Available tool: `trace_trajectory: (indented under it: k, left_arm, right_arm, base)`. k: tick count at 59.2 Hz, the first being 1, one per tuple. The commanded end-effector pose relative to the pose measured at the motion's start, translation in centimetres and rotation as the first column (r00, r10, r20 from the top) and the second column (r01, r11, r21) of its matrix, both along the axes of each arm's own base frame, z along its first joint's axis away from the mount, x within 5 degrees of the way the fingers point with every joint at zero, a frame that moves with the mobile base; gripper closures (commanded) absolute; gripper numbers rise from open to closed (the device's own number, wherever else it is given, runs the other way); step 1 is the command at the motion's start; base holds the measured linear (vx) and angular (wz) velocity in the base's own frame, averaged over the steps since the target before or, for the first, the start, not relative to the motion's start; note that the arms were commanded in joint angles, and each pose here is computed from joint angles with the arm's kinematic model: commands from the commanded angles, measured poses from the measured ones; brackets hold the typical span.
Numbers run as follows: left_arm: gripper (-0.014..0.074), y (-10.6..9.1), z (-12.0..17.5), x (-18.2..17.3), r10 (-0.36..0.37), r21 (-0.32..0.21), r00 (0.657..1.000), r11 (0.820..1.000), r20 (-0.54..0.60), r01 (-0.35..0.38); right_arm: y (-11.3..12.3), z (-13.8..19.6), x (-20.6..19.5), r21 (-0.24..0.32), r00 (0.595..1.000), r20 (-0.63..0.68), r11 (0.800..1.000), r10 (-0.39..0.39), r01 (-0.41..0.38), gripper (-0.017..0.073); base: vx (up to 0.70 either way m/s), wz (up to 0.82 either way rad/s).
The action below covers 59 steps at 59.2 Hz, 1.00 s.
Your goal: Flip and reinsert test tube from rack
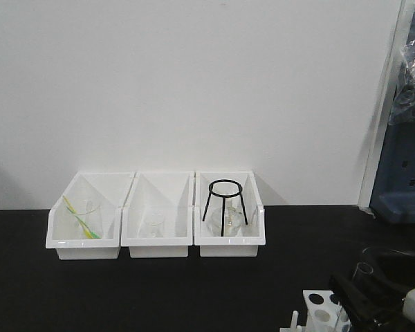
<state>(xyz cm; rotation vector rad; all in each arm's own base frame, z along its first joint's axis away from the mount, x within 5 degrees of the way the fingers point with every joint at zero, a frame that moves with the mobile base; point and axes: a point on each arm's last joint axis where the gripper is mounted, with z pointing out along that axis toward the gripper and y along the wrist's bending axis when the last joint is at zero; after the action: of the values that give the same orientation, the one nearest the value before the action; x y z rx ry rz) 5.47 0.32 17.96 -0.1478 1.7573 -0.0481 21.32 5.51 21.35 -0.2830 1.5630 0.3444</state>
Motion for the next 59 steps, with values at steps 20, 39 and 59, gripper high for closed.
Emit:
trace_trajectory:
  k: [20, 39, 59]
  left_arm:
    - [0.06, -0.1, 0.8, 0.1, -0.008, -0.001, 0.996, 1.0, 0.094, 0.008]
    - [0.06, -0.1, 0.8, 0.1, -0.008, -0.001, 0.996, 1.0, 0.094, 0.008]
    - [0.06, -0.1, 0.8, 0.1, -0.008, -0.001, 0.996, 1.0, 0.094, 0.008]
  right_arm:
    - [0.4, -1.9, 0.9, -0.022, 0.998, 0.055, 0.999, 0.031, -0.03, 0.0568]
    - [0.6, -3.0, 1.3, -0.022, 0.998, 0.035, 0.999, 0.049, -0.048, 0.0568]
    - [0.6, -3.5, 1.4, -0.03, 0.999, 0.018, 0.998, 0.049, -0.048, 0.045]
  base:
    - [0.0, 0.0]
    - [0.0, 0.0]
    - [0.0, 0.0]
